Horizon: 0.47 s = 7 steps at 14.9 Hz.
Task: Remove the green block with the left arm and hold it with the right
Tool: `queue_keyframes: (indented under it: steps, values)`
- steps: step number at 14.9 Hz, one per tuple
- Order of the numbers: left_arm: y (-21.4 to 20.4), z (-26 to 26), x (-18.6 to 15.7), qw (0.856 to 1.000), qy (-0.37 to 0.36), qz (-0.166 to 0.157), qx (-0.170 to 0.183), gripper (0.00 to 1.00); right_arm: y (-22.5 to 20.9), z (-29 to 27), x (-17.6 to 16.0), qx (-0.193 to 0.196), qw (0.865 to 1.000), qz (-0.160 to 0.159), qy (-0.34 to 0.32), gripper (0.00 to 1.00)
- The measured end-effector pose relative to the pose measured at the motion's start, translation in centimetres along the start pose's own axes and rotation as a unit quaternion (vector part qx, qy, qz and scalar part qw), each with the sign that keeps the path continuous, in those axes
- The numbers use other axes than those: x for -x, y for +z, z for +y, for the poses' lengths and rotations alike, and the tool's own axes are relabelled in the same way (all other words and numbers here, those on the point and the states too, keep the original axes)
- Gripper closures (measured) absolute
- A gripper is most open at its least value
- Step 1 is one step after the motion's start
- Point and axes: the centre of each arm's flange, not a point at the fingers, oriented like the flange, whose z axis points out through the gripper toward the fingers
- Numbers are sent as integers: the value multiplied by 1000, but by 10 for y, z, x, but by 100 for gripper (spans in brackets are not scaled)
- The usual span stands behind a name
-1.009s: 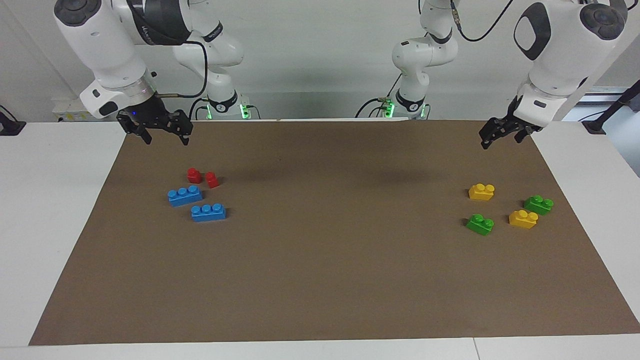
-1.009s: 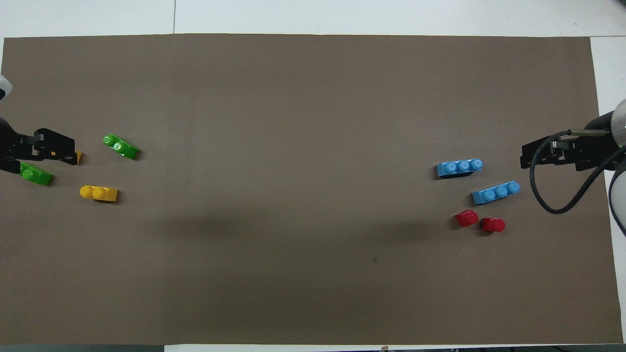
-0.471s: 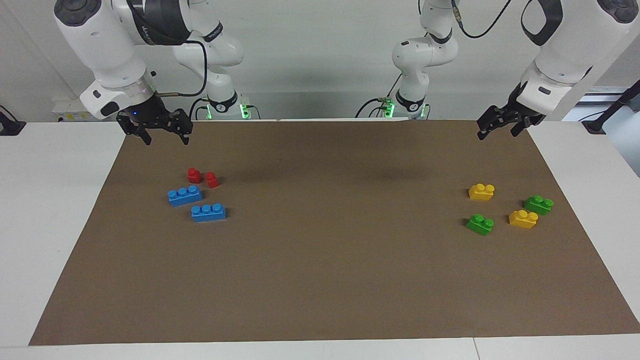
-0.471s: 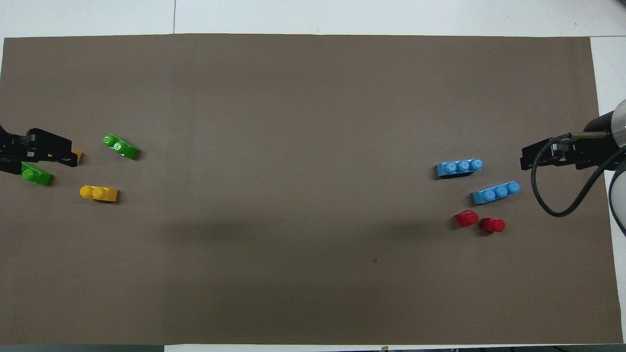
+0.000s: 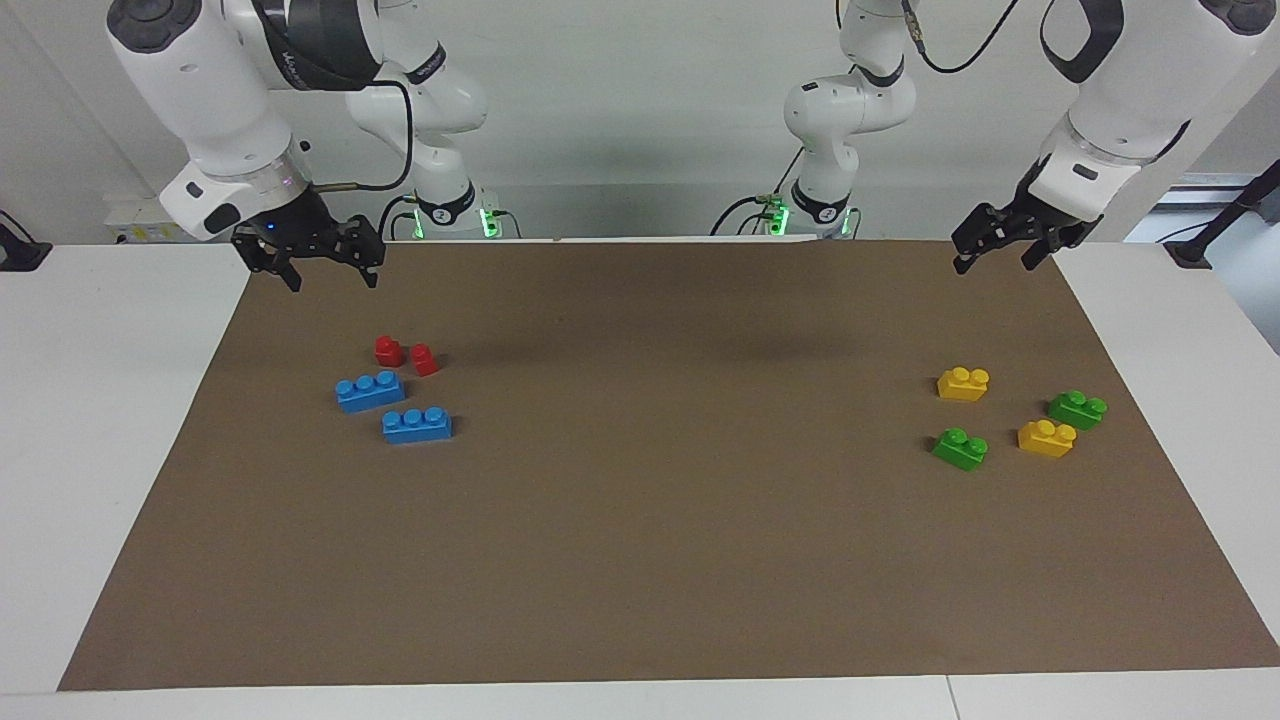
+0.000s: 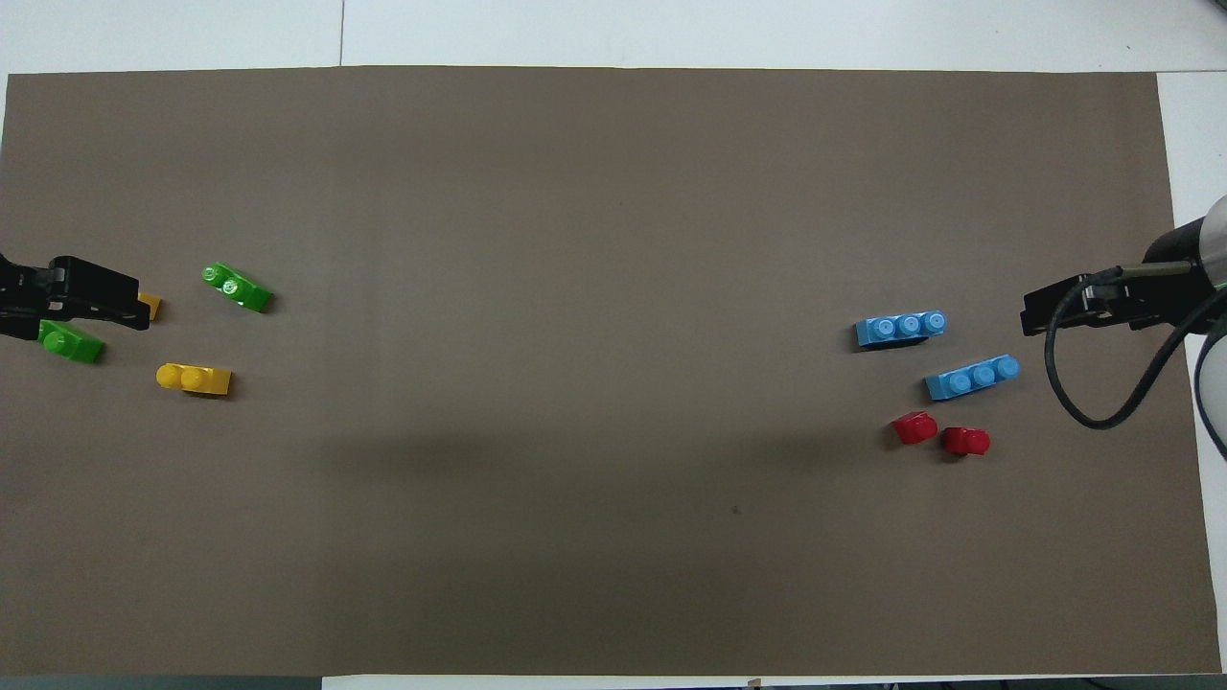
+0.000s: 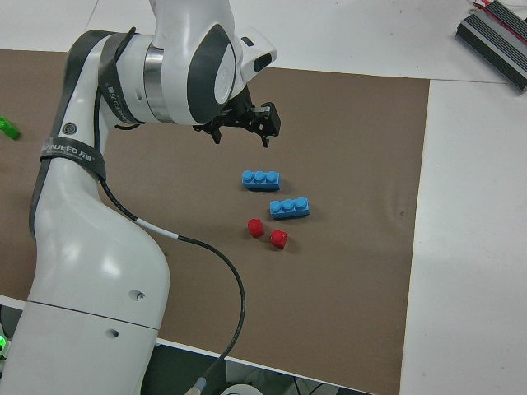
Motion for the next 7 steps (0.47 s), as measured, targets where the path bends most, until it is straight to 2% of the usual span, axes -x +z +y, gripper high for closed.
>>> queue_keyframes:
  steps: [7]
  values:
    - [-1, 0, 1, 1000, 21, 2, 0, 0, 0, 1, 0, 0, 1000, 0, 0, 0]
